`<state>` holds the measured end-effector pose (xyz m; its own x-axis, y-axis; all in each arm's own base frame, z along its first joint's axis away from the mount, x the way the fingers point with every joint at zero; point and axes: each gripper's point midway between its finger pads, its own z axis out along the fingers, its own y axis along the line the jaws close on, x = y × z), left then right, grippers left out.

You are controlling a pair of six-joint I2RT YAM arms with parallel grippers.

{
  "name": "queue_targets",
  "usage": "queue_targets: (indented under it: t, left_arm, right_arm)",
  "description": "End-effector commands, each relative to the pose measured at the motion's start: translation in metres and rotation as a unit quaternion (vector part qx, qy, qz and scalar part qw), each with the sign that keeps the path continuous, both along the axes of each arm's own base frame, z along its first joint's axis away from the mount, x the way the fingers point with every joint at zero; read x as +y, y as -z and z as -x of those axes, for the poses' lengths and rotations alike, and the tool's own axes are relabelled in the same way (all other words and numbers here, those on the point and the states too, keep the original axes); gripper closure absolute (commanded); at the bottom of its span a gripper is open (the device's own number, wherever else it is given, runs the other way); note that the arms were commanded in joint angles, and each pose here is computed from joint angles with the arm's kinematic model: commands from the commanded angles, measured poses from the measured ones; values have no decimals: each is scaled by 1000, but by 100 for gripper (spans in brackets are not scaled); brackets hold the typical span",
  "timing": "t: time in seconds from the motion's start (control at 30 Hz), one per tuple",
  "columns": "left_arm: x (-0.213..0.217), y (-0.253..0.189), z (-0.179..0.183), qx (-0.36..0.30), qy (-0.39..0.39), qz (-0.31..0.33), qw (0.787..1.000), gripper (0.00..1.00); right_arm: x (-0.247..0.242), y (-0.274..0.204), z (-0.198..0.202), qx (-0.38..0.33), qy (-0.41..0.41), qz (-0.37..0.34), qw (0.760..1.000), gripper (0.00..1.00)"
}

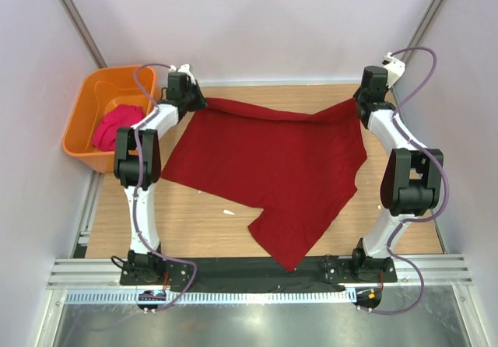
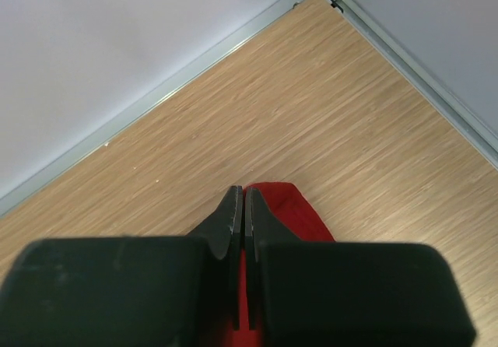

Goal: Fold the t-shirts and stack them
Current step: Flatten the tshirt out, then fold the tshirt

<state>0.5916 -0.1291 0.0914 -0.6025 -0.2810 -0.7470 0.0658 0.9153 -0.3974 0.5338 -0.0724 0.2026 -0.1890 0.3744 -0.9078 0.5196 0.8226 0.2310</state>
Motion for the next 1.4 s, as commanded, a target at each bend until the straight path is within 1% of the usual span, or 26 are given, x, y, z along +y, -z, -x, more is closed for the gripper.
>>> queue_targets:
  t: [0.0,0.03,0.07,0.1,0.17,0.2,0.4,0.47,0.5,0.53,0.57,0.73,0.8,0.83,0.9,1.07,1.17,1.37]
  left_arm:
    - [-5,-53,-26,-68,16,35,997,100]
    - [-4,-57,-30,-74,16,36,996,100]
    - [-3,-49,-30,-60,15,38,997,100]
    - [1,-49,-32,-59,13,43,997,100]
    - [4,-51,-37,-63,10,48,997,100]
    - [8,-47,-40,-60,7,50,997,100]
    - [22,-44,-55,-60,-1,63,996,98]
    - [24,-38,-57,-56,0,70,996,98]
    - [27,-41,-59,-59,-2,73,996,98]
    - [28,-36,-60,-54,-1,76,996,98]
    - [30,-38,-61,-56,-1,78,995,98]
    - [32,-30,-64,-50,4,83,995,97]
    - [30,-25,-63,-43,8,88,995,97]
    - [29,-25,-63,-43,9,90,995,96]
    - [26,-22,-60,-36,16,95,995,95]
    - [27,-11,-47,-11,18,88,996,95]
    - [27,-18,-39,-11,25,82,996,94]
    - [36,-17,-22,29,34,54,998,89]
  right_arm:
    - [0,-46,1,-42,11,-16,999,99]
    - [1,-45,5,-40,19,-29,999,99]
    - [1,-49,12,-42,24,-40,998,99]
    - [3,-43,19,-28,27,-48,998,99]
    - [7,-49,29,-30,29,-69,997,99]
    - [9,-42,37,-10,31,-75,997,99]
    - [32,-36,71,28,27,-119,992,99]
    - [31,-30,82,44,36,-125,991,99]
    - [47,-25,89,57,29,-132,989,99]
    - [54,-28,96,56,25,-140,988,99]
    - [57,-23,107,65,34,-148,986,99]
    - [73,-4,135,91,57,-175,979,99]
    - [72,8,150,115,75,-176,975,99]
    - [67,7,155,110,93,-173,974,99]
    - [63,8,168,105,100,-171,974,99]
    - [59,20,188,116,104,-165,974,99]
    - [57,21,190,118,103,-158,975,99]
    - [55,16,191,130,86,-138,978,99]
